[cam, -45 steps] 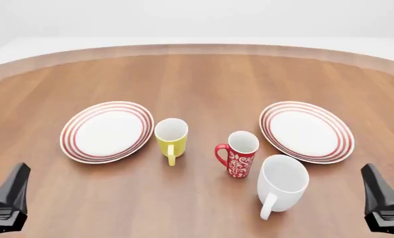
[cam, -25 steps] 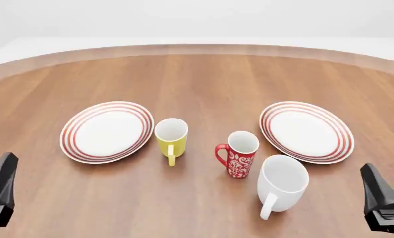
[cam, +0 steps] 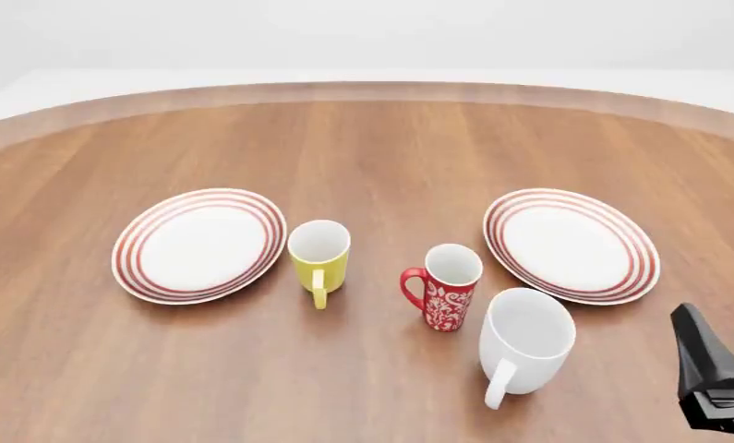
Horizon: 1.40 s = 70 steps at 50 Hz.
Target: Put the red mug on the left plate.
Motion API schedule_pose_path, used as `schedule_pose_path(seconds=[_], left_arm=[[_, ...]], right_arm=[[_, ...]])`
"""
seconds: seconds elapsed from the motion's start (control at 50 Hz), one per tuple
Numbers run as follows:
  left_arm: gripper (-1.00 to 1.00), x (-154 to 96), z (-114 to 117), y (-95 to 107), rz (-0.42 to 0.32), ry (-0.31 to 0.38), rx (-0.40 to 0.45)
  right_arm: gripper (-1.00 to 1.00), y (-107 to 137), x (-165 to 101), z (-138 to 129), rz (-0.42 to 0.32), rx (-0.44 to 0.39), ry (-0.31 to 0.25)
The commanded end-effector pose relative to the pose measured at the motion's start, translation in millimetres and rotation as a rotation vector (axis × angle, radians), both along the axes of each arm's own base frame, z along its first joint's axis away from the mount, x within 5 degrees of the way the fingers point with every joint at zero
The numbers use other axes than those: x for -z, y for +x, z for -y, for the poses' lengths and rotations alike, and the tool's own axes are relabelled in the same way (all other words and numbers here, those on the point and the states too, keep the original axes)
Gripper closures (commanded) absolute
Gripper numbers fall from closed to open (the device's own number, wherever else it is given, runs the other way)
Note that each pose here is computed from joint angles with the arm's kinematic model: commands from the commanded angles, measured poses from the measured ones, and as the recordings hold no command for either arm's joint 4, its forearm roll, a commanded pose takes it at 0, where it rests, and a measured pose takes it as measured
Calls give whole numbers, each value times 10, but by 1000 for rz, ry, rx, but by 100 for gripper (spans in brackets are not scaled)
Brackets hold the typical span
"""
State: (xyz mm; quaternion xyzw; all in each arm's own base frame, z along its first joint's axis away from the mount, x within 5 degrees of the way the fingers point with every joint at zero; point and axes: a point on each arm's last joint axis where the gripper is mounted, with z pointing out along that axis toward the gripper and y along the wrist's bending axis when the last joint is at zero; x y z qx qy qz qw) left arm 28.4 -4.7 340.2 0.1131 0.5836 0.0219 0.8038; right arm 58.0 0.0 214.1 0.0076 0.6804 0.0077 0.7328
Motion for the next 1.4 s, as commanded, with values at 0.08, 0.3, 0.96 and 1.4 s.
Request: schedule_pose_path(seconds=[0.08, 0.3, 0.96, 1.4], left_arm=[[-100, -401, 50, 102, 33, 91, 52], [-100, -594, 122, 255, 43, 173, 85], [-100, -1180, 469, 746, 76, 496, 164], [-100, -1393, 762, 1087, 53, 712, 216]], right_arm=[[-100, 3, -2, 0, 0, -1, 0], [-100, 9, -4, -1, 0, -1, 0], [-100, 8, -4, -1, 0, -1, 0], [-100, 9, -4, -1, 0, -1, 0]])
